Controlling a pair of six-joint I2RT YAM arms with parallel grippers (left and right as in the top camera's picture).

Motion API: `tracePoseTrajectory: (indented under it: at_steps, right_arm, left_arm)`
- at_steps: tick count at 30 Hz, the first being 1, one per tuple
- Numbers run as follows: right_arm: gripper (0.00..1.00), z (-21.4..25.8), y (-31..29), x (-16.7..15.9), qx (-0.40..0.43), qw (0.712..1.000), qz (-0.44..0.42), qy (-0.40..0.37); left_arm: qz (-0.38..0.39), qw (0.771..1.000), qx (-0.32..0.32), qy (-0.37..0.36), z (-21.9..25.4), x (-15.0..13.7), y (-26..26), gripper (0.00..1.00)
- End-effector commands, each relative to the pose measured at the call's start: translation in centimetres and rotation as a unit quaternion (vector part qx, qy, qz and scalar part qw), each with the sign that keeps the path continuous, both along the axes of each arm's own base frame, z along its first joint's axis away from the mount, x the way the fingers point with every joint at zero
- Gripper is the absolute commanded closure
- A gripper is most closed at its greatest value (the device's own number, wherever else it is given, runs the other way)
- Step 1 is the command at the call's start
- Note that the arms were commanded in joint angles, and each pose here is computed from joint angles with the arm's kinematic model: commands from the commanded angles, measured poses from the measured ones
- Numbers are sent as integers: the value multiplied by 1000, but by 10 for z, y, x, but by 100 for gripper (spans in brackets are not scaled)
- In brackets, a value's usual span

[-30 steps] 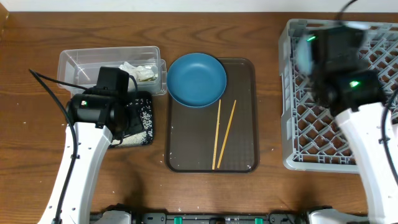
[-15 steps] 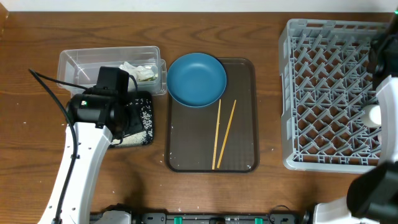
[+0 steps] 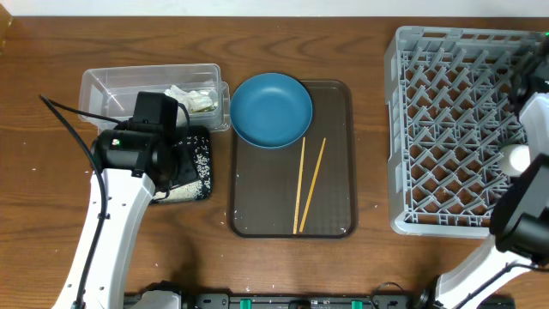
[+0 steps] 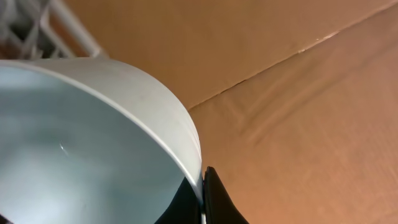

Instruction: Sort waste into correct bins and load items into the dishwasher rack

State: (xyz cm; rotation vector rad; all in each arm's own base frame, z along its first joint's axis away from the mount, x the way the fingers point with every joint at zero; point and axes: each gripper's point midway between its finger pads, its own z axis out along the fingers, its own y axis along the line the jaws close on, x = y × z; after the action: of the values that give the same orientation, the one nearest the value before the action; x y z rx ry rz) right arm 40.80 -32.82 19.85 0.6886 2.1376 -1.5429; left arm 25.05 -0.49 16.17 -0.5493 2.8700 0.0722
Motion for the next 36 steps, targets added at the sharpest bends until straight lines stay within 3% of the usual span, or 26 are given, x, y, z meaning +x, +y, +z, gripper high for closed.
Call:
tracePoseTrajectory:
  at_steps: [1,10,17,21,25,27,30,34,36]
  right_arm:
    - [99,-20,-1,-3,4,1000,-12,28]
    - [99,-58,32,-16,58,997,-39,20]
    - [53,-95,69,-25,159,985,-14,63]
    - [40,-90,87,-22,196,979,14,61]
    - [23,-53,110,-9,215,975,59,4]
    - [19,-30,128,0,230,968,95,-34]
    - [20,-4,185,23,316,923,200,-93]
    - [23,16,303,46,484,783,370,-129]
    - [23,22,356,48,549,715,413,-133]
  left_arm:
    - [13,1000,2,-2,0,0,3,38]
    - [15,1000,1,-8,1,2,3,38]
    - [15,1000,1,-8,1,2,3,38]
    - [15,1000,1,-7,1,2,3,38]
    - [15,1000,1,-8,1,2,3,38]
    - [15,1000,1,-8,1,2,3,38]
    - [15,1000,1,-8,1,2,3,32]
    - [15,1000,1,-8,1,2,3,29]
    - [14,1000,1,-8,1,2,2,28]
